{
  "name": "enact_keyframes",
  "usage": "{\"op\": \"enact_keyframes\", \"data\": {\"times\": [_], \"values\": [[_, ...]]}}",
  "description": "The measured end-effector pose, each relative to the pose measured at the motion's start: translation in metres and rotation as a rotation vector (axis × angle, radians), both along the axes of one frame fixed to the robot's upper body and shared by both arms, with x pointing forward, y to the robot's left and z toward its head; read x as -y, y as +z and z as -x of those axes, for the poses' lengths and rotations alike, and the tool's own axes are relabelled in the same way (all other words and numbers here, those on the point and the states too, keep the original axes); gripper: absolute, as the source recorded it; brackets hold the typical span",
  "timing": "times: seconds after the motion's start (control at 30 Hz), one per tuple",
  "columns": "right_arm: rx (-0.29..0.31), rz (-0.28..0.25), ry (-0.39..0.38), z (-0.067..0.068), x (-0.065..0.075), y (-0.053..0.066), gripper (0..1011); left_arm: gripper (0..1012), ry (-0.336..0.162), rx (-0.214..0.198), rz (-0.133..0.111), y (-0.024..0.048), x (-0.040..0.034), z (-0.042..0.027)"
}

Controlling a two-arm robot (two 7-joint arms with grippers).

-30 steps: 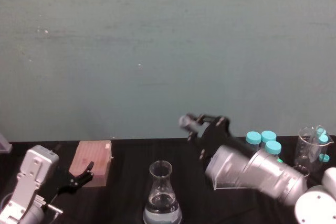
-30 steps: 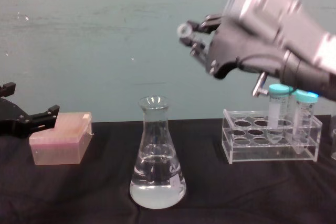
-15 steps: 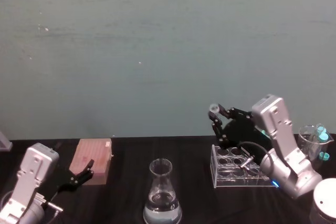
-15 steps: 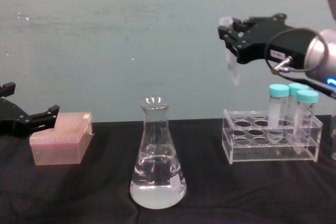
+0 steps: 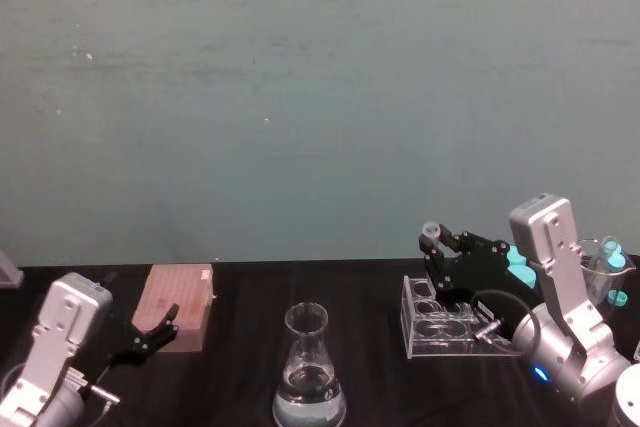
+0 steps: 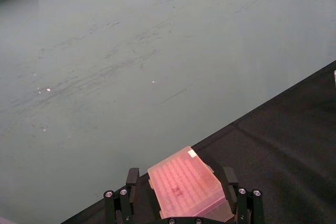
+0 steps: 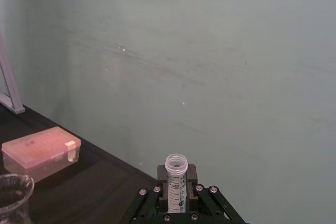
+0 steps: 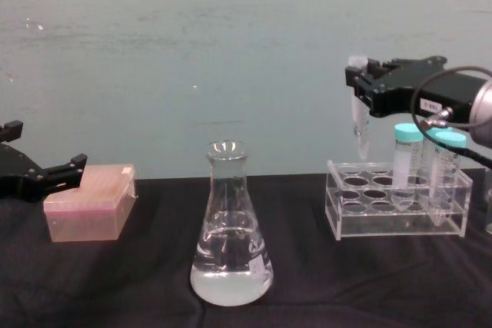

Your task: Pour the liquid from the test tube into the beaker using one hand.

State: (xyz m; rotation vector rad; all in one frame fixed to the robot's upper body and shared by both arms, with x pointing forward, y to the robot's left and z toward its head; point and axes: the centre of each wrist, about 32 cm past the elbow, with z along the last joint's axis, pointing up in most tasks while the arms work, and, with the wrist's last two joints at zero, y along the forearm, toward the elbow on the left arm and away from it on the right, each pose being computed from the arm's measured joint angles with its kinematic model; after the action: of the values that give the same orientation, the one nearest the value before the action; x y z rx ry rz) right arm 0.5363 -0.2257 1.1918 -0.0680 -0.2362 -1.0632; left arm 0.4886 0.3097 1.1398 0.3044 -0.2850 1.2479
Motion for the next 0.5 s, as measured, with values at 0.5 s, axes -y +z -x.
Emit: {"op": "enact_keyframes", "data": {"times": [0.5], "values": [[-0.050,-0.032,-0.018,-0.0056,0.0083,-0.0090,195,1000,0.000,0.000,0.000,0.0000,0.0000,0.0000]]}}
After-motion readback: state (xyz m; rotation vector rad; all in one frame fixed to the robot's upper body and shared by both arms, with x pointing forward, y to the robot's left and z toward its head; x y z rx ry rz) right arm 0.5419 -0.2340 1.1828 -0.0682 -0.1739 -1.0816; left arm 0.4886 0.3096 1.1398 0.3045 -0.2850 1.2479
